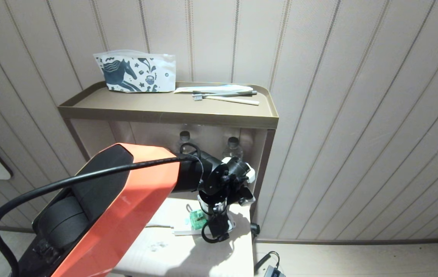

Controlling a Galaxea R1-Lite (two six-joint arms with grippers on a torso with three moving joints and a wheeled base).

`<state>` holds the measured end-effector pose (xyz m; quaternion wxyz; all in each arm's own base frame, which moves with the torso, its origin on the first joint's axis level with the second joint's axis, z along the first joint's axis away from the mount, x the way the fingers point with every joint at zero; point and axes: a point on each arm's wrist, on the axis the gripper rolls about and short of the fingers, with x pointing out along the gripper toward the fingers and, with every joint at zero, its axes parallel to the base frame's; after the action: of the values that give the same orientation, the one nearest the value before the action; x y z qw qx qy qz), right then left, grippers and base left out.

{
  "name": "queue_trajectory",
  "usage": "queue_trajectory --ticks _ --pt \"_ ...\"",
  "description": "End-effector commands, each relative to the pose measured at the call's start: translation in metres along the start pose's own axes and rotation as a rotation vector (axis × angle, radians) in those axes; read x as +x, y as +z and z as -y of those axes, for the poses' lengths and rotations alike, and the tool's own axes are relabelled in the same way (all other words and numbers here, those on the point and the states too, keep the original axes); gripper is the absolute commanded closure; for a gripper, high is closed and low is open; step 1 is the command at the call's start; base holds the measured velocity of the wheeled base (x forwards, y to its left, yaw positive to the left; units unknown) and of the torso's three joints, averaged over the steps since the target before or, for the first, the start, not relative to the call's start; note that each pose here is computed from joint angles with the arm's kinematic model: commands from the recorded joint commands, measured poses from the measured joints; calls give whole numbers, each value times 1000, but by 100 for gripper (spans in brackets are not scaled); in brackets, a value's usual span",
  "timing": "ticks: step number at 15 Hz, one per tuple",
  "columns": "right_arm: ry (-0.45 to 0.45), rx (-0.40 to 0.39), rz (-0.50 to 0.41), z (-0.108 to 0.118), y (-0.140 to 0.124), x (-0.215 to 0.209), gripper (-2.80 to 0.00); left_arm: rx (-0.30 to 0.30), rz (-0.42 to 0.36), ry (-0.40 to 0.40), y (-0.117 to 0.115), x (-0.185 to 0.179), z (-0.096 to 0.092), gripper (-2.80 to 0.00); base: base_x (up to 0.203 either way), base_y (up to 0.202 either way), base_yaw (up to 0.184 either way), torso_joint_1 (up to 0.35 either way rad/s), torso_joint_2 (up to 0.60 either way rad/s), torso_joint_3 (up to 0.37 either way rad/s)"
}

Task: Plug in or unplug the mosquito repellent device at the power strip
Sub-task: Insert the plug into the socket

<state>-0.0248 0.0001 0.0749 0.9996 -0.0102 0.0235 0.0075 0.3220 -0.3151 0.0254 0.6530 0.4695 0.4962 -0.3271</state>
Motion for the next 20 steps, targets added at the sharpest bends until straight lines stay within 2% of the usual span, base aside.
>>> queue_trajectory --ticks 1,20 --pt "1 -1 0 0 0 0 0 6 -5 1 -1 -2 0 -280 0 0 0 0 0 0" --pt "1 -1 0 0 0 0 0 2 -23 2 -7 4 -7 -280 0 0 0 0 0 0"
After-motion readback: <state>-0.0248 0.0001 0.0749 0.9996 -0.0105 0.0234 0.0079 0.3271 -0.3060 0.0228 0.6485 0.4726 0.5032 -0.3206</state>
